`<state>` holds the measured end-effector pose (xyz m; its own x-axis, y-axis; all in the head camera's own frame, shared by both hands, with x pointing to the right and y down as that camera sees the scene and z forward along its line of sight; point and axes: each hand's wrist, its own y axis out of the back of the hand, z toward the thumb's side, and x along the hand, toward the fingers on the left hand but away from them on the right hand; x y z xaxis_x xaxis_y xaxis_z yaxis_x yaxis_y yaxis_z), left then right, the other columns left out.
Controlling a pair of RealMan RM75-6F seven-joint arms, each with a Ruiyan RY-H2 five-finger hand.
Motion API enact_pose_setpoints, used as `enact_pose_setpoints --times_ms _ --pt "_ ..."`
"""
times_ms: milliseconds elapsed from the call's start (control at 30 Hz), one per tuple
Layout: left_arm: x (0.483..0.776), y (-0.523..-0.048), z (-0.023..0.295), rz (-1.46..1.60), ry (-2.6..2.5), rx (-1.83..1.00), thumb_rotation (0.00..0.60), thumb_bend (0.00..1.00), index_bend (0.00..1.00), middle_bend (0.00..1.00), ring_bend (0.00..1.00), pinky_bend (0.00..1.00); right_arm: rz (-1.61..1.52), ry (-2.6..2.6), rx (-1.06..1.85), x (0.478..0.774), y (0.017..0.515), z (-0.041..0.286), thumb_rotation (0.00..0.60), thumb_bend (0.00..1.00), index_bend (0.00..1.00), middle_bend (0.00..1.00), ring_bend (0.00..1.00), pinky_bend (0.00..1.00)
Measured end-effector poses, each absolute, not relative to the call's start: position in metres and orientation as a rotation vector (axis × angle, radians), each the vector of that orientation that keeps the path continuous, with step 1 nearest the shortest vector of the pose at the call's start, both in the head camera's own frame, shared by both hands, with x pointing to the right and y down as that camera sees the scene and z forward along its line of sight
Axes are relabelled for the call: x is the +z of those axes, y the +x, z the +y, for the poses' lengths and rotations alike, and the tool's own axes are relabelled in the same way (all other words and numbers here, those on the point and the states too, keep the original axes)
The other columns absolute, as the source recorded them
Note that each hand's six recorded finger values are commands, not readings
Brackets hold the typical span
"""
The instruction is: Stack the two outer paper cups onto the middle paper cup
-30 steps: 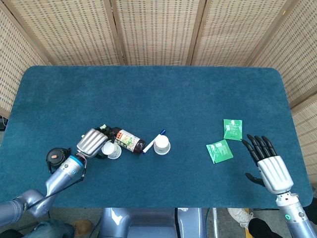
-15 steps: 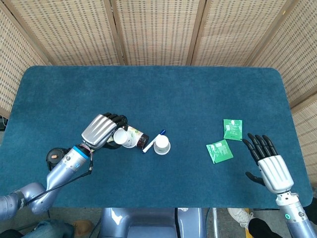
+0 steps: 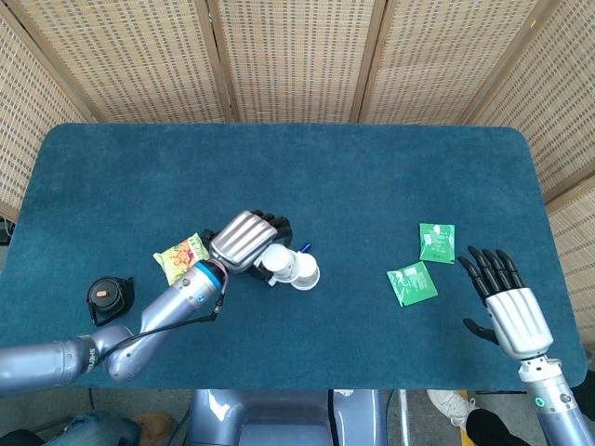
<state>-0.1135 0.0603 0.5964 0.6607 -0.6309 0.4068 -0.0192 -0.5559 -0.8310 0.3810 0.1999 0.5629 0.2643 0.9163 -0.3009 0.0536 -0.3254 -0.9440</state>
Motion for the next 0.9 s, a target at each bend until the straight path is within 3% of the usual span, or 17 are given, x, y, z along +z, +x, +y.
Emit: enact_pose_setpoints --times_ms 767,900 --pt "0.612 -0.067 0.049 0.418 -1.983 -0.979 0.600 0.10 0.51 0.35 0.39 0.39 -0.961 -1.587 1.187 0.551 0.389 0.196 0.600 0.00 0.07 0.02 0.00 0.00" --pt "0.616 -0.063 0.051 0.399 -1.976 -0.997 0.600 0.06 0.46 0.29 0.30 0.34 -0.964 -1.584 1.185 0.550 0.389 0.196 0.600 0.00 0.07 0.02 0.00 0.00"
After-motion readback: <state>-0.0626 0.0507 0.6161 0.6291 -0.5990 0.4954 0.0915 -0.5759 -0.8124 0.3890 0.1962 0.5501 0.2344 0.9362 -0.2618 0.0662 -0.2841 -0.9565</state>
